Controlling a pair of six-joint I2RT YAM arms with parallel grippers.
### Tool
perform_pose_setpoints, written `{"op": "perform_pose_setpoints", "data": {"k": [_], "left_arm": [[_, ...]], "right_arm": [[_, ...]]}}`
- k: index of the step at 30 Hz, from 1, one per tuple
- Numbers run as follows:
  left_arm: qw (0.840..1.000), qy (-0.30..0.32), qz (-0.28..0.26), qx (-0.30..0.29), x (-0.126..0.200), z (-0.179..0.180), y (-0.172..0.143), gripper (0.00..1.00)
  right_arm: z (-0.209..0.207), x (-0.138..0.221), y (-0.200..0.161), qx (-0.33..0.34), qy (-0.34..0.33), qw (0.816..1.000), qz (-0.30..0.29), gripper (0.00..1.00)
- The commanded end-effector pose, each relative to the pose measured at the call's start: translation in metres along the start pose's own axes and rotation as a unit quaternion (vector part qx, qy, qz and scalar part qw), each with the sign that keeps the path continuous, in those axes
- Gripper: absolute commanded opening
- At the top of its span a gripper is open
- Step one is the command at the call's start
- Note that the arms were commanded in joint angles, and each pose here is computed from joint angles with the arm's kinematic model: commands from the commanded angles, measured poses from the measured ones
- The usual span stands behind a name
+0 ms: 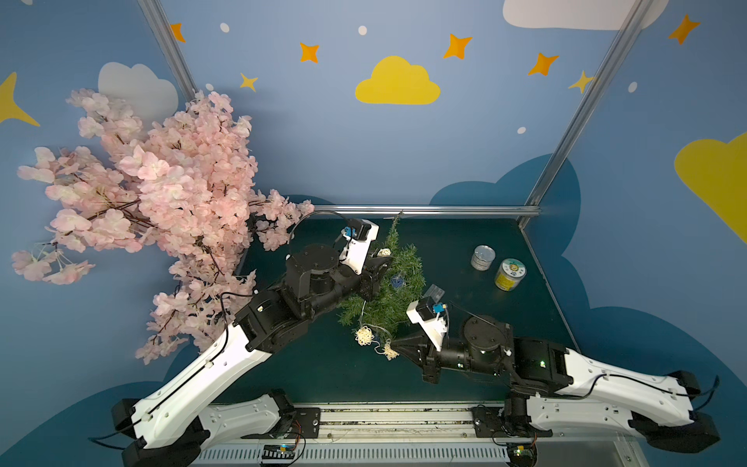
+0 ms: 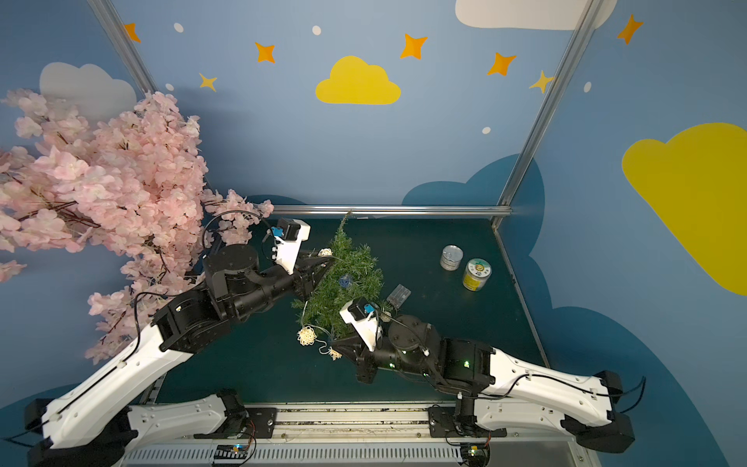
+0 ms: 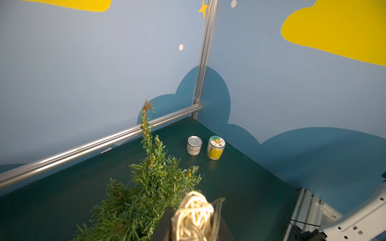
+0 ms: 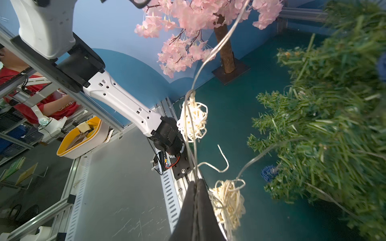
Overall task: Remove string lights from the small christmas tree
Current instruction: Remove the light string from the Christmas tree.
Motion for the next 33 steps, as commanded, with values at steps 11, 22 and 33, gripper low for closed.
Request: {"op": "perform_pose_setpoints", "data": {"k": [11, 22, 33], "left_arm": [[0.999, -0.042, 0.032, -0.015, -0.012, -0.011, -0.017, 0.35], [0.992, -0.104, 0.059, -0.035, -0.043, -0.046, -0.032, 0.37], [0.989, -0.127, 0.054, -0.043, -0.064, -0.067, -0.03, 0.46]], "right_arm": [[-0.077, 0.067, -0.056, -0.083, -0.2, 0.976, 0.039, 0.0], [-0.117, 0.107, -0.028, -0.095, -0.303, 0.948, -0.003, 0.0], [-0.139, 0.138, 0.027, -0.069, -0.365, 0.927, -0.047, 0.0]]}}
Point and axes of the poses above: each gripper's point midway between its finger pads, its own x axis back along the fingers, its own z axis along the line the jaws close on, y = z × x, the point moved 3 cm from there along x, back along the fingers, and after that the axes turned 8 degrees about x, right-handed, at the moved point
